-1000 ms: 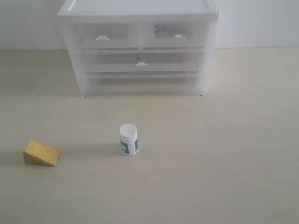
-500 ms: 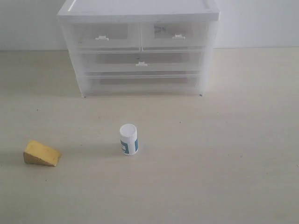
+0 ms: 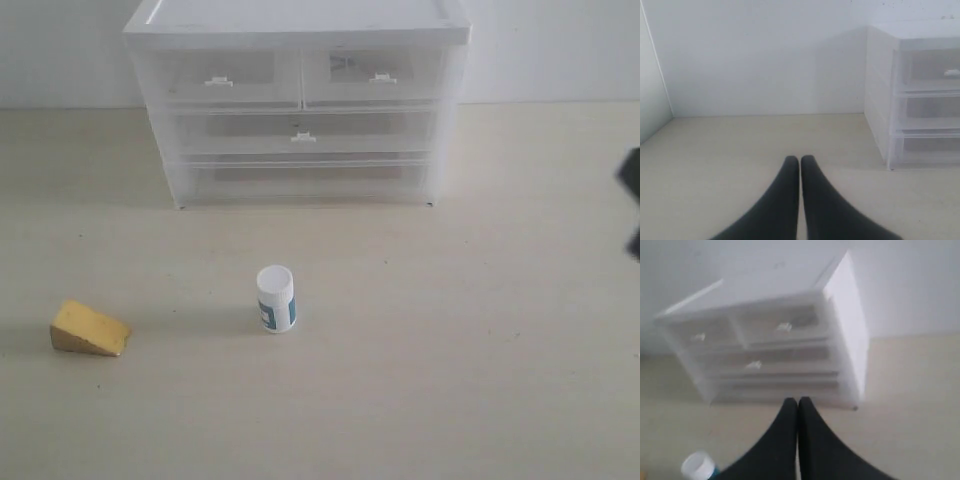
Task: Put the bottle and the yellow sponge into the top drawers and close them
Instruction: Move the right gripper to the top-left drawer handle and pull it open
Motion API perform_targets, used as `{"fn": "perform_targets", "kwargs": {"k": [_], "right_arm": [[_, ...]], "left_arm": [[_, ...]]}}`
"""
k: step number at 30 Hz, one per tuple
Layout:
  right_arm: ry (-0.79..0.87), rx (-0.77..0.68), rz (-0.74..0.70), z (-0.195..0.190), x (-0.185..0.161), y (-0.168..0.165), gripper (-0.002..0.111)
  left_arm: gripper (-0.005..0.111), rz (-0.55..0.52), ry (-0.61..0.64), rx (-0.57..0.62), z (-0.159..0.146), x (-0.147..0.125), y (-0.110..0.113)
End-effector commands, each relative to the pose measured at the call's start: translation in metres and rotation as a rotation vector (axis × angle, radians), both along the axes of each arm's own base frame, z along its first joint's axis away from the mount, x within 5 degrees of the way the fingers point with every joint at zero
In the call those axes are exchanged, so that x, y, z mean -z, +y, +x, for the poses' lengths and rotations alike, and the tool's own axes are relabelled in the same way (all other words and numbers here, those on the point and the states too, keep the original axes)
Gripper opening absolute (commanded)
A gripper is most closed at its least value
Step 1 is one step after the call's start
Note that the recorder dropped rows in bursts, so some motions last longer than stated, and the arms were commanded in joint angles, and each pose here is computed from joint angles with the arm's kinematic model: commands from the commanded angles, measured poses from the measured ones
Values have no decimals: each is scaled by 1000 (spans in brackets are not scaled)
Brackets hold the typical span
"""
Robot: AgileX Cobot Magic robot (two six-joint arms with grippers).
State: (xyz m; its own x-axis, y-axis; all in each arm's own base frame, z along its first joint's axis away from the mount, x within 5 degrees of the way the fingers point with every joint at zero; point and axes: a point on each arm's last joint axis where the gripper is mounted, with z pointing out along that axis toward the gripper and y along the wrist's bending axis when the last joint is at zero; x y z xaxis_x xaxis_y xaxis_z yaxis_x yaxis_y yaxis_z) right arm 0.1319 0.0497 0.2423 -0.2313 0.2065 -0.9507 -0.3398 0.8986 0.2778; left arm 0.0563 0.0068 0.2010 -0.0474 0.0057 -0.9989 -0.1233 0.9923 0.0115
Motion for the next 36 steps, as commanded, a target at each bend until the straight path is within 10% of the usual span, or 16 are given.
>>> {"fn": "perform_targets", "kwargs": {"k": [1,8,13,17,24,32,36], "right_arm": [[88,-315,90,43,19,56,0],[245,-554,635,120,49,132,3],[454,-590,831,168,83,187,41],[481,-587,991,195,82,217,50],[547,-490,1060,233,81,240,49],[550,-331,979,262,71,248,0],[518,-423,964,253,73,250,0]], "left_arm": [[4,-2,-9,-3,0,-1,0],[4,-2,-9,-3,0,-1,0],[4,-2,-9,-3,0,-1,0],[4,-2,-9,-3,0,-1,0],[4,-2,-9,-3,0,-1,0],[4,-2,-9,-3,0,-1,0],[4,-2,-9,-3,0,-1,0]]}}
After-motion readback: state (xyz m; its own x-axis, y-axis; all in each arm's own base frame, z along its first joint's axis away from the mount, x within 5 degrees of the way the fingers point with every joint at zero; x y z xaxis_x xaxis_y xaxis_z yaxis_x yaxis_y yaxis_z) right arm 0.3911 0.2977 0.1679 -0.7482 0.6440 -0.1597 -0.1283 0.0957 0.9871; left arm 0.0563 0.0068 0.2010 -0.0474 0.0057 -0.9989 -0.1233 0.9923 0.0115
